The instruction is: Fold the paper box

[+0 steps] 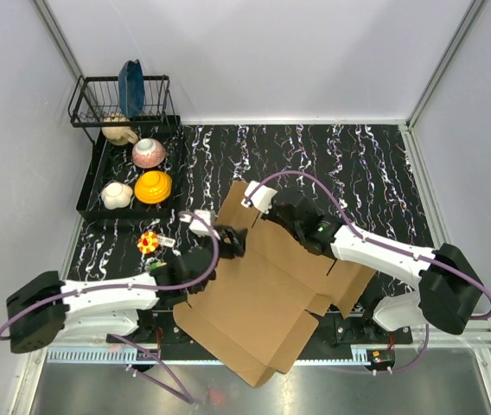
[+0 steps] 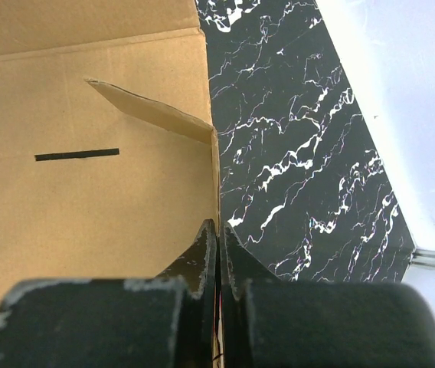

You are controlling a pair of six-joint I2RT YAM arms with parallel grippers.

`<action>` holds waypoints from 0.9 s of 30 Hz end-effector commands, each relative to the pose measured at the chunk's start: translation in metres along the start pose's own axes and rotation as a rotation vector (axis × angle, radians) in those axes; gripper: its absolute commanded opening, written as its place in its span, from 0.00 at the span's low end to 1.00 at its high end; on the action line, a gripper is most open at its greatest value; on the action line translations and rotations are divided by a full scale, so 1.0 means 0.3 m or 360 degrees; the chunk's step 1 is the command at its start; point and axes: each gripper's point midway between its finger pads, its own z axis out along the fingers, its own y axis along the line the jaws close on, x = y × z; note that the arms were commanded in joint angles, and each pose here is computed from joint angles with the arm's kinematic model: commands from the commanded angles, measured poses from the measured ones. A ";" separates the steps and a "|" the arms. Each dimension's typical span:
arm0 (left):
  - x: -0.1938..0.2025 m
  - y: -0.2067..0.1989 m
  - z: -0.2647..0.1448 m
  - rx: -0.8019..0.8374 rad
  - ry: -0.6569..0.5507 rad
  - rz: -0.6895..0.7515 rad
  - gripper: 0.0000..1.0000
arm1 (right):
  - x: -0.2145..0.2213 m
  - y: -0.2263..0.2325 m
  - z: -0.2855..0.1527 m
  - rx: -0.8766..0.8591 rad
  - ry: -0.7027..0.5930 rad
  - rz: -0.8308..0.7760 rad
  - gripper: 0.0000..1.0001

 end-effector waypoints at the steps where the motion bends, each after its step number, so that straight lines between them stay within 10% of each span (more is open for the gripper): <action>1: -0.242 0.139 -0.006 -0.0304 -0.0320 -0.0175 0.77 | -0.079 -0.052 -0.033 0.0070 -0.0099 0.0029 0.00; 27: -0.211 0.278 0.314 -0.0285 -0.0157 -0.0180 0.72 | -0.116 -0.033 -0.037 0.0122 -0.0069 -0.0184 0.00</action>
